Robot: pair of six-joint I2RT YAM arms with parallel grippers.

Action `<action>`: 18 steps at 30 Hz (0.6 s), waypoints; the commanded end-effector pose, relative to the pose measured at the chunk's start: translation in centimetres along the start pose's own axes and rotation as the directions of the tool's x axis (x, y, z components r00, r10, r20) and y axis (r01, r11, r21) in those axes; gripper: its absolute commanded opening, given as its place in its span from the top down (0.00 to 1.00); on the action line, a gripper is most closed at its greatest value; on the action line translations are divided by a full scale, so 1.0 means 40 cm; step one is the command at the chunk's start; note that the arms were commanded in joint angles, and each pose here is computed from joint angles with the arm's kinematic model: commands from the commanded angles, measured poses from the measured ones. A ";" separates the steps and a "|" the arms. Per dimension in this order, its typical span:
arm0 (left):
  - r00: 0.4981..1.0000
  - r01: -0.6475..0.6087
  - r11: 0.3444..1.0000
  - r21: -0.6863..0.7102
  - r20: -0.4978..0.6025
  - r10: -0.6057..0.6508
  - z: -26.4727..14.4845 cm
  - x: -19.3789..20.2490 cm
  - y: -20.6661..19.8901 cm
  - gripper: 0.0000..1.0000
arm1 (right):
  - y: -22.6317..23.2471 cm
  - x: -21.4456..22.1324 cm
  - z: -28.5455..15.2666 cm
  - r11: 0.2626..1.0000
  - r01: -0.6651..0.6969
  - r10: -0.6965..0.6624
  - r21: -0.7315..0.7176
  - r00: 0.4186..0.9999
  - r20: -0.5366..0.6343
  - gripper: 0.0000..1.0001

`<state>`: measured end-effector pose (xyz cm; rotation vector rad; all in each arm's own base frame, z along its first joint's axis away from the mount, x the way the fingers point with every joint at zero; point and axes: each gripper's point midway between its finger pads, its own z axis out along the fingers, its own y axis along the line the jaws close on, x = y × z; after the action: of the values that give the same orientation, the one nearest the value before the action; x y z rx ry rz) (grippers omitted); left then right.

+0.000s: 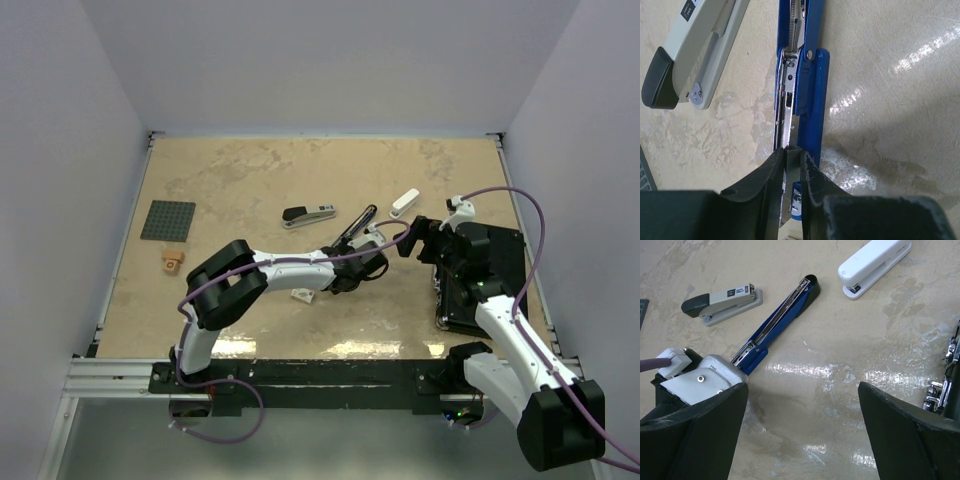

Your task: Load the staples into the stapler

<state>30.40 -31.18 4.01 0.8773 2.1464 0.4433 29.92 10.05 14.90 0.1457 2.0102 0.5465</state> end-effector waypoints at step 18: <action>0.984 0.132 0.962 0.241 0.085 -0.156 -0.136 -0.129 0.015 0.84 | 0.034 -0.042 -0.023 0.999 -0.011 0.013 -0.042 0.998 0.055 0.03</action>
<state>29.60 -32.03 6.63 0.8953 2.1738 0.3262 29.80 10.07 15.71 0.1493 1.9838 0.5568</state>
